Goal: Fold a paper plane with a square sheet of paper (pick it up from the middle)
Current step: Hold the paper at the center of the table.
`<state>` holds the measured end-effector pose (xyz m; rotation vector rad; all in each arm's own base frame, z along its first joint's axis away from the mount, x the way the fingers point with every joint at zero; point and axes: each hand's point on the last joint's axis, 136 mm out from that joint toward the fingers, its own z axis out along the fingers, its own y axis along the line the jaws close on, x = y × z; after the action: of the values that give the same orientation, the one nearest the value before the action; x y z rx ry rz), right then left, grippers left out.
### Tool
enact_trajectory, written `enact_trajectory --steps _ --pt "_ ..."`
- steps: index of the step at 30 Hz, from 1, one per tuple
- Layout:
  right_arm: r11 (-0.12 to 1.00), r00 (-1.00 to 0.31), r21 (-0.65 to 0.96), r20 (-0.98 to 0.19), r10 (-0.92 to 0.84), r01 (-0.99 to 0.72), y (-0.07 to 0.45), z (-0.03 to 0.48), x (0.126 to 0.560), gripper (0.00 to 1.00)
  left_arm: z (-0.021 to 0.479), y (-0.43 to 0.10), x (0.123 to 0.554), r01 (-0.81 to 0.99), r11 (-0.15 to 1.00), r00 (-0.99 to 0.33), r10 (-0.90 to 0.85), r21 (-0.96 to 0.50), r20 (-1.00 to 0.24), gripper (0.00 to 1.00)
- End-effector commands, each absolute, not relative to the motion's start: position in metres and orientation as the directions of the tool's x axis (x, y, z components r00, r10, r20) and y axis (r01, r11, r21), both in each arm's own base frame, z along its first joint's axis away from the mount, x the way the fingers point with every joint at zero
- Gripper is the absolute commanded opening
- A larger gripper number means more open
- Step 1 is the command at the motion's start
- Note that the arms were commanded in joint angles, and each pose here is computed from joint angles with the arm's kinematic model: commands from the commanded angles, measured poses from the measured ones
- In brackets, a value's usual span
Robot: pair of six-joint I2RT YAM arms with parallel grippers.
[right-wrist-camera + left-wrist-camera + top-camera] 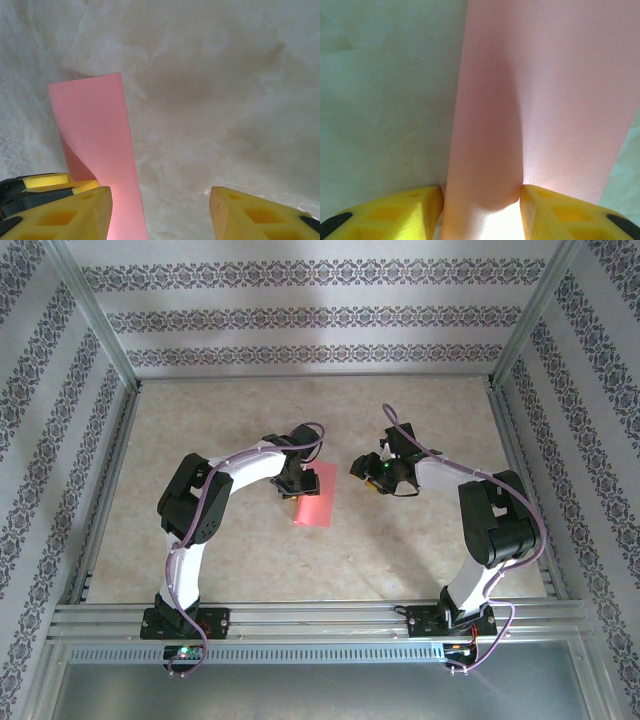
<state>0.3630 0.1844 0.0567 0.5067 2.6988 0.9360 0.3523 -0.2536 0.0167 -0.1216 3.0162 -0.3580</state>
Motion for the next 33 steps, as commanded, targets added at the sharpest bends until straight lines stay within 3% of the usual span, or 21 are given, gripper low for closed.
enact_trajectory --steps 1,18,33 --pt "0.739 -0.911 0.625 -0.107 0.399 0.251 0.186 0.051 0.363 0.54 -0.043 -0.235 0.306 -0.094 0.992 -0.992 -0.086 -0.089 0.087 0.48" --pt "0.723 -0.936 0.668 -0.116 0.333 0.174 0.209 0.058 0.362 0.53 -0.047 -0.236 0.304 -0.093 0.992 -0.992 -0.084 -0.086 0.098 0.5" --pt "0.662 -0.979 0.746 -0.081 0.188 0.066 0.268 0.053 0.352 0.28 -0.049 -0.236 0.302 -0.074 0.994 -0.993 -0.065 -0.085 0.103 0.5"
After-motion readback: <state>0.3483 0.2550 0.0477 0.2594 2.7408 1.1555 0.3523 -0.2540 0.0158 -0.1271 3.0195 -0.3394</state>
